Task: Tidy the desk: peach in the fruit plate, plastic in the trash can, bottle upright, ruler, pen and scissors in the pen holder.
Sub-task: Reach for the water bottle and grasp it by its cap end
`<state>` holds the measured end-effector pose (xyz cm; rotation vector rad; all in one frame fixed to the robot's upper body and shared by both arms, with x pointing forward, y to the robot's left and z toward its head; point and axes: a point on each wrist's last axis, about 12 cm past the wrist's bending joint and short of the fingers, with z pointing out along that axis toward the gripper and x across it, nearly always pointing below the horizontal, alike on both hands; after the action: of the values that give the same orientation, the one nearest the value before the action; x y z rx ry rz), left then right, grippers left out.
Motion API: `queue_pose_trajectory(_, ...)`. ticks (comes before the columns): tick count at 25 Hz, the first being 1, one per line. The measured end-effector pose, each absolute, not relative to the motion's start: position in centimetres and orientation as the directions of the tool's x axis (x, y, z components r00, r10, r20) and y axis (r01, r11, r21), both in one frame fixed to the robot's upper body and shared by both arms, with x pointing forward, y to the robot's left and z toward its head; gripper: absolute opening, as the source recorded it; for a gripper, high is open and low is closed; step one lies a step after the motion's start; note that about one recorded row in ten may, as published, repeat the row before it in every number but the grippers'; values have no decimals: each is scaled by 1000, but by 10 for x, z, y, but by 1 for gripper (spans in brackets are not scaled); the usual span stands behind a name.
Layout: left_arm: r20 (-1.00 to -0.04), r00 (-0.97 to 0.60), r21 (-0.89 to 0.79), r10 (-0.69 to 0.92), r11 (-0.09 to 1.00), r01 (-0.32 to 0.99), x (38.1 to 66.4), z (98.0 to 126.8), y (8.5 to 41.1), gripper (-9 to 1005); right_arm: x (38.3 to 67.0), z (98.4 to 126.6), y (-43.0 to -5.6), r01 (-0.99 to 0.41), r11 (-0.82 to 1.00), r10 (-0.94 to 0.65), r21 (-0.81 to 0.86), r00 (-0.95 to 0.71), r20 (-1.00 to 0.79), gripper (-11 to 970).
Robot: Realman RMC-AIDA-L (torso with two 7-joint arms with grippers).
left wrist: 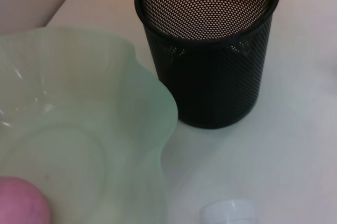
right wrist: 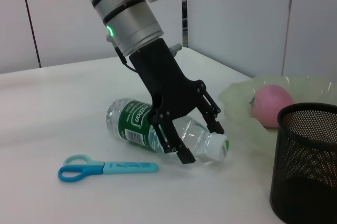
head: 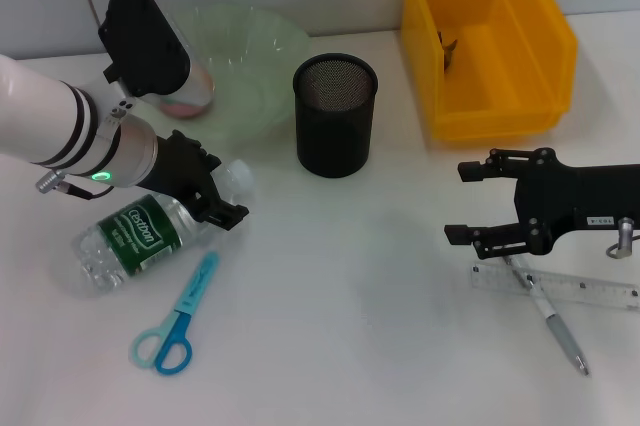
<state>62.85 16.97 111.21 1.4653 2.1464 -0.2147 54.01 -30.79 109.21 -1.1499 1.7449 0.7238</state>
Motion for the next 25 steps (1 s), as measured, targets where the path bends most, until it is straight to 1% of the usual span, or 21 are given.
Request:
queue_pose_trajectory(19,-523,-281,197,804,436,878,634,1109,175,698,542,1095,-307,-917,398,-393,-5,-165,-905,846)
queue_pose_trajectory(25,-526,-274,198,805,429,881,635,1109,170,696,542,1095,-307,-917,399,-393,-5,-166,-905,846)
